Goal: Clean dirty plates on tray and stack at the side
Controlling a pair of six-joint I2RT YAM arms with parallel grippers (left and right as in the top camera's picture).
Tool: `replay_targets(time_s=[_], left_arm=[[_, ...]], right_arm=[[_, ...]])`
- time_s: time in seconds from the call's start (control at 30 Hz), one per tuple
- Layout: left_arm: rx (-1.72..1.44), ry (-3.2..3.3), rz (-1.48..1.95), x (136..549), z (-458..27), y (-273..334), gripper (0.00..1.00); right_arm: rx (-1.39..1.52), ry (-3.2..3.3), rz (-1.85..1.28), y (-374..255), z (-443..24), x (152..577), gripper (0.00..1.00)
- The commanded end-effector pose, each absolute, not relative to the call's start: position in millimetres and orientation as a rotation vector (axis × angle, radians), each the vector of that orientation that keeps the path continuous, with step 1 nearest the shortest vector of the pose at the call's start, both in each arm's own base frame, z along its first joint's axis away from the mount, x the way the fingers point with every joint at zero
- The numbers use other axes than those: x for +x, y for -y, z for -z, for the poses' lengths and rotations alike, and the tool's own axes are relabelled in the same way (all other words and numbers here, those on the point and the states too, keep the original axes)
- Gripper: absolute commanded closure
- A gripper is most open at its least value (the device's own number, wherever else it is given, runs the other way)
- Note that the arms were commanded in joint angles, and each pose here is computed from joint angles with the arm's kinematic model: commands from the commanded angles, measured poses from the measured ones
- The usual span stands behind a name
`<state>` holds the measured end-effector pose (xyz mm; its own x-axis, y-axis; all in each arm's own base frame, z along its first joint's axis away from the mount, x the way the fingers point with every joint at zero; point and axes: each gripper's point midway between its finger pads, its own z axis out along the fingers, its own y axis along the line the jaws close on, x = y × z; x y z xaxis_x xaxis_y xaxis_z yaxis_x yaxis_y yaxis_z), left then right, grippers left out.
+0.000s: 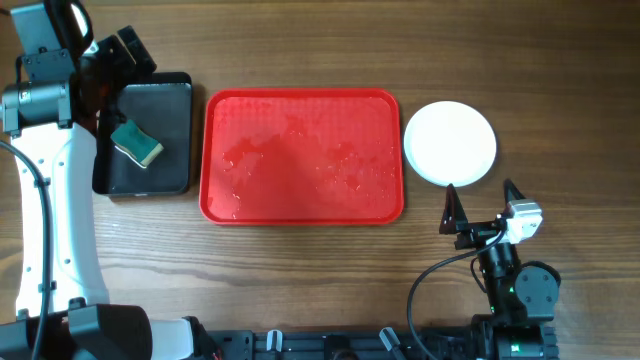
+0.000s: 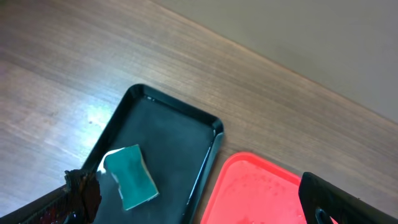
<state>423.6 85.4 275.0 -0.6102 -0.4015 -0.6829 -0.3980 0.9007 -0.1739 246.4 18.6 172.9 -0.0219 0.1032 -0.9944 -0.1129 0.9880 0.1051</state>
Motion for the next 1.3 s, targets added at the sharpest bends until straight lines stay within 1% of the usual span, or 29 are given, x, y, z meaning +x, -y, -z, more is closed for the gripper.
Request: replay_targets(time_s=[0.0, 0.2, 0.33, 0.5, 0.63, 0.87, 1.07, 1.27], left_arm=[[-0.557, -2.234, -0.028, 405, -300, -84, 0.0], [-0.481, -2.086, 0.01, 377, -327, -63, 0.0], [-0.415, -1.959, 0.051, 360, -325, -46, 0.0], [-0.279, -1.816, 0.138, 330, -299, -18, 0.0], [-0.228, -1.742, 0.181, 309, -277, -4, 0.0], [-0.193, -1.641, 0.202, 276, -237, 2, 0.0], [-0.105, -1.592, 0.127, 258, -215, 3, 0.0], [-0.064, -1.562, 0.089, 251, -198, 3, 0.0]], right_arm=[[0.017, -1.575, -0.163, -15, -174, 247, 0.0], [0.017, -1.575, -0.163, -15, -174, 247, 0.0], [0.017, -1.575, -0.163, -15, -174, 247, 0.0], [0.017, -1.575, -0.163, -15, -174, 247, 0.0], [0.017, -1.575, -0.163, -15, -174, 247, 0.0], [0.017, -1.575, -0.163, -15, -174, 247, 0.0], [0.017, -1.575, -0.163, -15, -174, 247, 0.0], [0.017, -1.575, -0.163, -15, -174, 247, 0.0]])
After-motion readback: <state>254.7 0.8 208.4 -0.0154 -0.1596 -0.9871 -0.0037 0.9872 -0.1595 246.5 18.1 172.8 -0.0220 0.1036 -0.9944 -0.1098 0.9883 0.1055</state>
